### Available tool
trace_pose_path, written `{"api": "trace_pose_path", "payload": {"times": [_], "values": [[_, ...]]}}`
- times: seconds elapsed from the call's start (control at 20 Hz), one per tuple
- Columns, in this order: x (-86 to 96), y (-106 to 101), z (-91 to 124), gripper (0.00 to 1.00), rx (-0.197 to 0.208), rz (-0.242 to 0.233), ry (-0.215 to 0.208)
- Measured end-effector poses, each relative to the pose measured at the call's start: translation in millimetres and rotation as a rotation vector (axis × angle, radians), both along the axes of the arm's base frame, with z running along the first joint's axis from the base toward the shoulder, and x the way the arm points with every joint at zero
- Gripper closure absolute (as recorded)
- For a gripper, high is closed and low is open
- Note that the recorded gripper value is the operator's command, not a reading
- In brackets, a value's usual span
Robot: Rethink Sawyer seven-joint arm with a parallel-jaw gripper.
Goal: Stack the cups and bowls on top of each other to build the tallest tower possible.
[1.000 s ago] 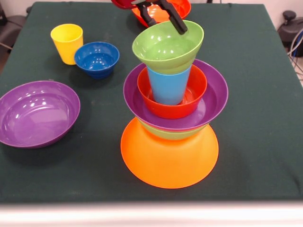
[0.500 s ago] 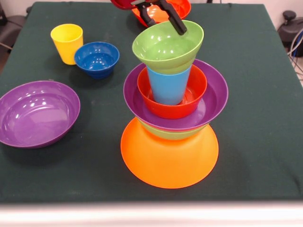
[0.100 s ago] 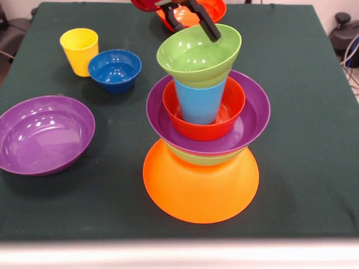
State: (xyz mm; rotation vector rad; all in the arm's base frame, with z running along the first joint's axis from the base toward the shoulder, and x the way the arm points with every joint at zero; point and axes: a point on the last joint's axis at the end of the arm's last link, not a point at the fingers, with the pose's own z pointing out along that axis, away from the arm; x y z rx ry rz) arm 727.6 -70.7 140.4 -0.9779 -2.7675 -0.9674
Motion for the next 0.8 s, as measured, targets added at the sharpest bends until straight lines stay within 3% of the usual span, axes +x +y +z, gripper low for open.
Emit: {"api": "trace_pose_path", "payload": {"times": [0.8], "values": [[6.1, -8, 17, 0.00, -0.058, 0.001, -0.030]]}}
